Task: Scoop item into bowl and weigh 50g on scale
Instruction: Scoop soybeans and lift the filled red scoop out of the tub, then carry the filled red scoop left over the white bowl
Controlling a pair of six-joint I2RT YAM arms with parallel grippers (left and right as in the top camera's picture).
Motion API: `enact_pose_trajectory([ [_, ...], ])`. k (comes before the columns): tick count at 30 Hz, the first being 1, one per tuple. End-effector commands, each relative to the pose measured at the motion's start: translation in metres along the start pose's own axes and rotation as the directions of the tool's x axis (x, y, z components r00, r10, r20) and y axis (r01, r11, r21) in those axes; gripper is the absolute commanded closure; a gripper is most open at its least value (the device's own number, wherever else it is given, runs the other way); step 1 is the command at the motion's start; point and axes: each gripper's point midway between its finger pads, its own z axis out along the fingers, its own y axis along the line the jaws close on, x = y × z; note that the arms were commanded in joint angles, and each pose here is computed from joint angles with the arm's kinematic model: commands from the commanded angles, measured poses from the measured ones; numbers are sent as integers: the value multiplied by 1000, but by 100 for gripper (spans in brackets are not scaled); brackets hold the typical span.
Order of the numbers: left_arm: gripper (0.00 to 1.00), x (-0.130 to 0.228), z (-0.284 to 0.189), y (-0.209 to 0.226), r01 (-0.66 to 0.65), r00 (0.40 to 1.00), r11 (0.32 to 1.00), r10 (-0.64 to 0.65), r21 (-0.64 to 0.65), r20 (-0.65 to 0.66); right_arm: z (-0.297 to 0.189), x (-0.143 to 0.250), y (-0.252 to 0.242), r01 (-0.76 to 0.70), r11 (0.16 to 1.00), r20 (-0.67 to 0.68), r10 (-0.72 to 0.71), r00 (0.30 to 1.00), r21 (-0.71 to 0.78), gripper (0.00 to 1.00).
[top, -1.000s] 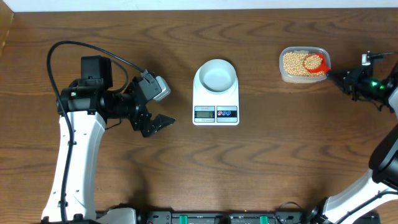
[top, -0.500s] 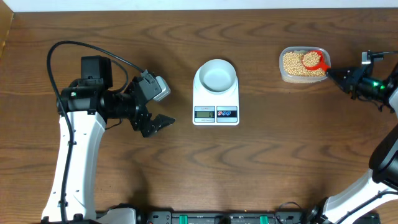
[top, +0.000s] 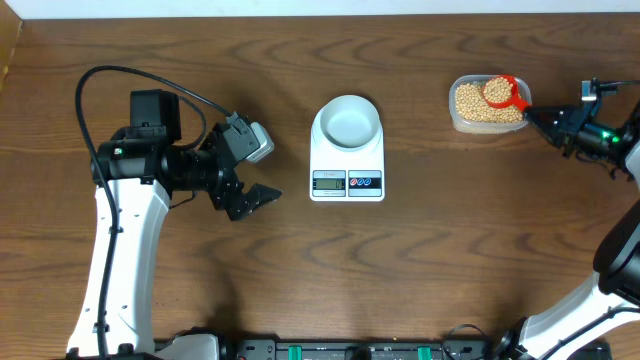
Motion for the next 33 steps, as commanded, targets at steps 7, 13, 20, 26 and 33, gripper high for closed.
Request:
enact_pose_trajectory([
  [7, 2, -6, -4, 1, -13, 1000, 1000, 13, -5, 17, 12, 10, 13, 27, 997, -47, -31, 998, -75, 99],
  [13, 2, -6, -4, 1, -13, 1000, 1000, 13, -5, 17, 23, 15, 22, 38, 994, -76, -46, 996, -107, 99],
  [20, 2, -6, -4, 1, -13, 1000, 1000, 13, -5, 17, 41, 20, 32, 38, 992, -113, -52, 992, -121, 99],
  [26, 2, -6, -4, 1, -13, 1000, 1000, 13, -5, 17, 62, 31, 43, 39, 990, -164, -61, 985, -135, 99],
  [33, 2, -6, -4, 1, -13, 1000, 1000, 13, -5, 17, 83, 45, 54, 39, 988, -216, -71, 974, -150, 99],
])
